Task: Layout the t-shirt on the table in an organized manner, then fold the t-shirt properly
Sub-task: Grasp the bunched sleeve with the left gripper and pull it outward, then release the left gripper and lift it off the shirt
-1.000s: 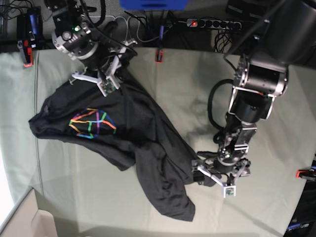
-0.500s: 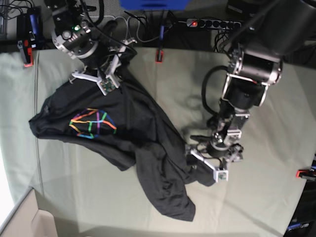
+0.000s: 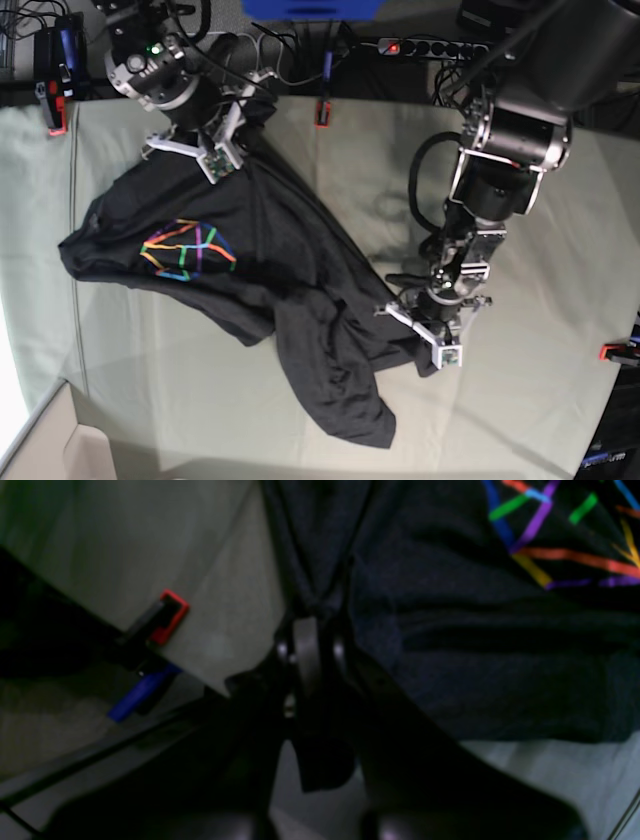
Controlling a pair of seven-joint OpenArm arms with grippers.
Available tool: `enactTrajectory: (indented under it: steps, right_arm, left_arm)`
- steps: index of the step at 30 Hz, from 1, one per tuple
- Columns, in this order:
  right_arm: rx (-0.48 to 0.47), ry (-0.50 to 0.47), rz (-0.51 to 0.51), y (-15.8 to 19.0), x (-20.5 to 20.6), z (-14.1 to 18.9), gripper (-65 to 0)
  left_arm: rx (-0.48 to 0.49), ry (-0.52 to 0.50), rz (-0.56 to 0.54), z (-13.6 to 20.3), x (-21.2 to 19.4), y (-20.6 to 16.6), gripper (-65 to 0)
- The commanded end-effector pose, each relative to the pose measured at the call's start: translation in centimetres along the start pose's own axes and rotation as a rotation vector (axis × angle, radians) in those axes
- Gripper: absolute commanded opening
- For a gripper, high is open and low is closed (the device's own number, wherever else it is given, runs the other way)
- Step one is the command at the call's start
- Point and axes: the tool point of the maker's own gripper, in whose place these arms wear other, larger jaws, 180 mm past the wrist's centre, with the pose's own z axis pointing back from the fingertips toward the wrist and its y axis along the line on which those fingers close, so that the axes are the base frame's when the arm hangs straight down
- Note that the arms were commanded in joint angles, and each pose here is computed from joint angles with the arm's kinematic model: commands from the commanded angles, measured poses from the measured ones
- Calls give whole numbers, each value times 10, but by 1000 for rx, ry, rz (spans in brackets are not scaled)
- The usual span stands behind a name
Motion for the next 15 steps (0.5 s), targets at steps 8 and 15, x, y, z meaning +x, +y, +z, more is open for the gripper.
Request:
enactTrajectory:
  steps: [8, 15]
  right_arm:
    - [-10, -33, 8, -5, 8, 4, -650]
    - [-4, -22, 5, -2, 3, 5, -650]
  left_arm:
    - [36, -189, 53, 33, 34, 34, -650]
    - [210, -196, 203, 112, 17, 127, -650]
